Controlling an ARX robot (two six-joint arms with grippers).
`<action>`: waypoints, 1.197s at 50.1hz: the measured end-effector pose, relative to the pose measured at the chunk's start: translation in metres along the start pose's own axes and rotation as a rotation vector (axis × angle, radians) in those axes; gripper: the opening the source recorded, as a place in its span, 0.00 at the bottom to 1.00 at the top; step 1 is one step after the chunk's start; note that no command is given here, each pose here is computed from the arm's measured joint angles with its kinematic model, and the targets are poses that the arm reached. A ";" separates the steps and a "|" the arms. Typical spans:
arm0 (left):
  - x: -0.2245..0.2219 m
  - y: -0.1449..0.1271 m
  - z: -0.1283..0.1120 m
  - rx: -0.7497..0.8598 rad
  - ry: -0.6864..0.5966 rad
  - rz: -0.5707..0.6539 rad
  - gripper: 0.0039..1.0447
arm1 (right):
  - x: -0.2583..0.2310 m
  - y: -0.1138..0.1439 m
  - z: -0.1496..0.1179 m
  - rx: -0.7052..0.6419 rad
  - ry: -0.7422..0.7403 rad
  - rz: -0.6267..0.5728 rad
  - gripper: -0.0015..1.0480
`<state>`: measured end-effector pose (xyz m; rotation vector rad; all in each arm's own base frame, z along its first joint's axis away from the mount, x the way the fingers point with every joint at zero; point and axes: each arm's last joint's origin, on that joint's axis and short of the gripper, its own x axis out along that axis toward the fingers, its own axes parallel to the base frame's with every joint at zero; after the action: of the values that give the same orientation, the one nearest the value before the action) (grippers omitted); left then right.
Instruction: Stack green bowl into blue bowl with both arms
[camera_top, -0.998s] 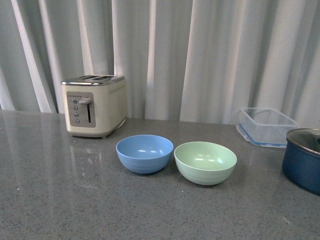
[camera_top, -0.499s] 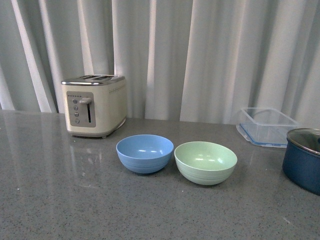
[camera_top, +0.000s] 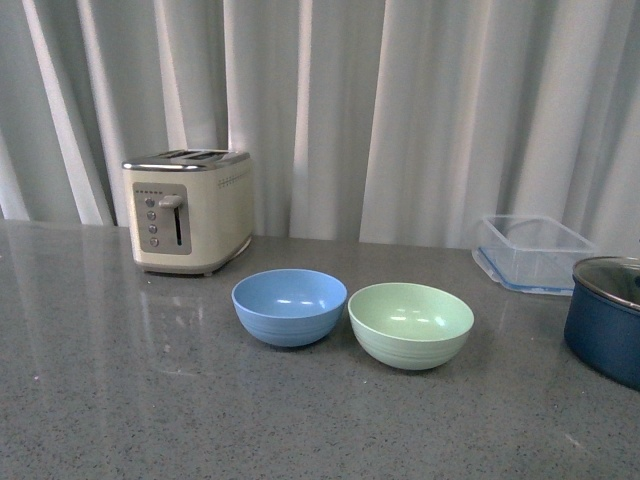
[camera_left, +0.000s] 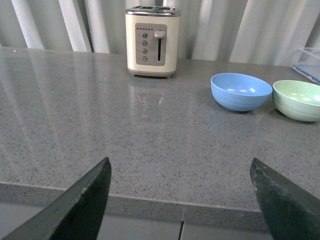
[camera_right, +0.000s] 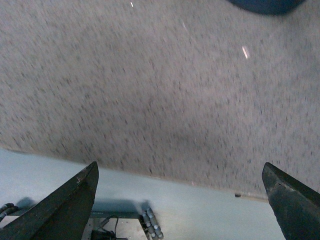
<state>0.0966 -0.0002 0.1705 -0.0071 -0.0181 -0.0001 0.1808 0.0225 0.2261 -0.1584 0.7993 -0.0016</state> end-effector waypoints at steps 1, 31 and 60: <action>0.000 0.000 0.000 0.000 0.000 0.000 0.83 | 0.001 0.001 0.005 -0.002 0.001 -0.002 0.90; 0.000 0.000 0.000 0.002 0.000 0.000 0.94 | 0.082 0.075 0.146 0.233 0.108 0.061 0.90; 0.000 0.000 0.000 0.002 0.000 0.000 0.94 | 0.152 0.065 0.201 0.288 0.111 0.042 0.90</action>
<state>0.0966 -0.0002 0.1705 -0.0048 -0.0185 0.0000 0.4270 0.1056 0.2461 0.1326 0.9041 -0.0859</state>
